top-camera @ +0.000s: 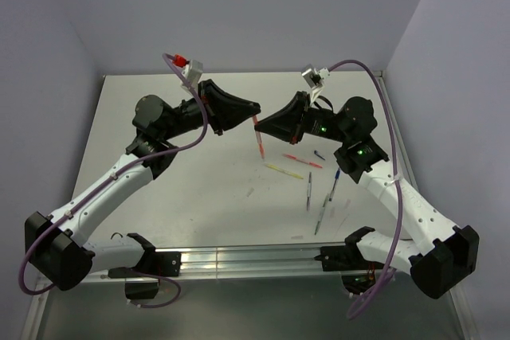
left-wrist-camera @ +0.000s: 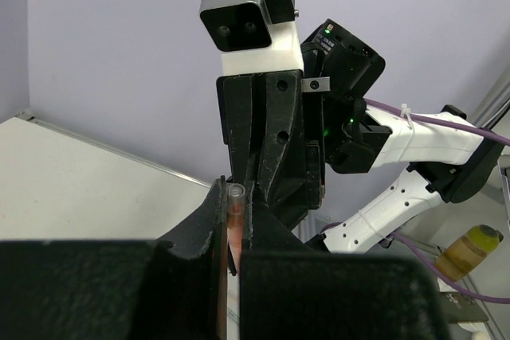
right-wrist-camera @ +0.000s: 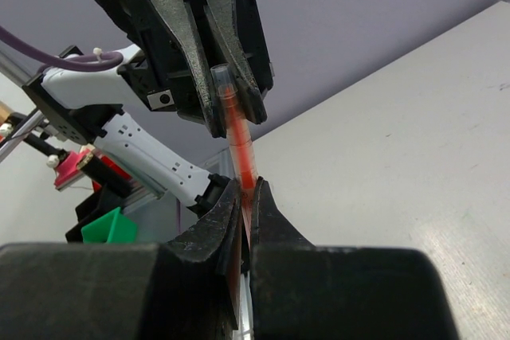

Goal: Insert the pens into the pen caps
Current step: Press the pen cap onto the pen.

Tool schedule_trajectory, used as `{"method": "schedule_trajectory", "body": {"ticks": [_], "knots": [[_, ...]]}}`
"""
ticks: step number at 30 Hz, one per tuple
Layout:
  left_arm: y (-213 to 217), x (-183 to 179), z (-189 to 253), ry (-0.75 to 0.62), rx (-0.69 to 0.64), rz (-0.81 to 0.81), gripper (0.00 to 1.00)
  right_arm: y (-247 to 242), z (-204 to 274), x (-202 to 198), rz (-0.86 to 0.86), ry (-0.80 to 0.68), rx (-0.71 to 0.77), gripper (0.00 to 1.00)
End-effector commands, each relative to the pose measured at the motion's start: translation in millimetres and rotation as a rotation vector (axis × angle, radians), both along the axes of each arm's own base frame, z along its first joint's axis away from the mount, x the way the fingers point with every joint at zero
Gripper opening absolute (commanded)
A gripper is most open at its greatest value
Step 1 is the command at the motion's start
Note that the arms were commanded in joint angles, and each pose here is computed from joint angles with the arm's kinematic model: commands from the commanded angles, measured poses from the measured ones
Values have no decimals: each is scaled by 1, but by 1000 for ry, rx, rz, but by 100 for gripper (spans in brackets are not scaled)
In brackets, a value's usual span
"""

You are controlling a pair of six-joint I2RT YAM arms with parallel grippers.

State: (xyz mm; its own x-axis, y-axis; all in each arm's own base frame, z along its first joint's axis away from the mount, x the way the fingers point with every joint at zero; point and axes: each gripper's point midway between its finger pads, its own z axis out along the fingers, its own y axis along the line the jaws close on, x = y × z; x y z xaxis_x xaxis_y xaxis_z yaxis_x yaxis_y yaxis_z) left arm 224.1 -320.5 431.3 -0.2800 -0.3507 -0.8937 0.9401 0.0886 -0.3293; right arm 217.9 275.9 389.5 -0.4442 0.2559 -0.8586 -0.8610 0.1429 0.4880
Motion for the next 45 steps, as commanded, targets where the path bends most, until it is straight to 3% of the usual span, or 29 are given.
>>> {"method": "schedule_trajectory", "body": {"ticks": [1, 32, 45], "knots": [[-12, -38, -36, 39, 114, -172, 0, -21, 67, 29, -196, -146, 159, 0], [-47, 7, -97, 301, 306, 116, 0, -56, 83, 78, -670, -145, 29, 0], [-45, 16, -120, 386, 361, 187, 0, -56, 84, 87, -749, -154, -13, 0]]}}
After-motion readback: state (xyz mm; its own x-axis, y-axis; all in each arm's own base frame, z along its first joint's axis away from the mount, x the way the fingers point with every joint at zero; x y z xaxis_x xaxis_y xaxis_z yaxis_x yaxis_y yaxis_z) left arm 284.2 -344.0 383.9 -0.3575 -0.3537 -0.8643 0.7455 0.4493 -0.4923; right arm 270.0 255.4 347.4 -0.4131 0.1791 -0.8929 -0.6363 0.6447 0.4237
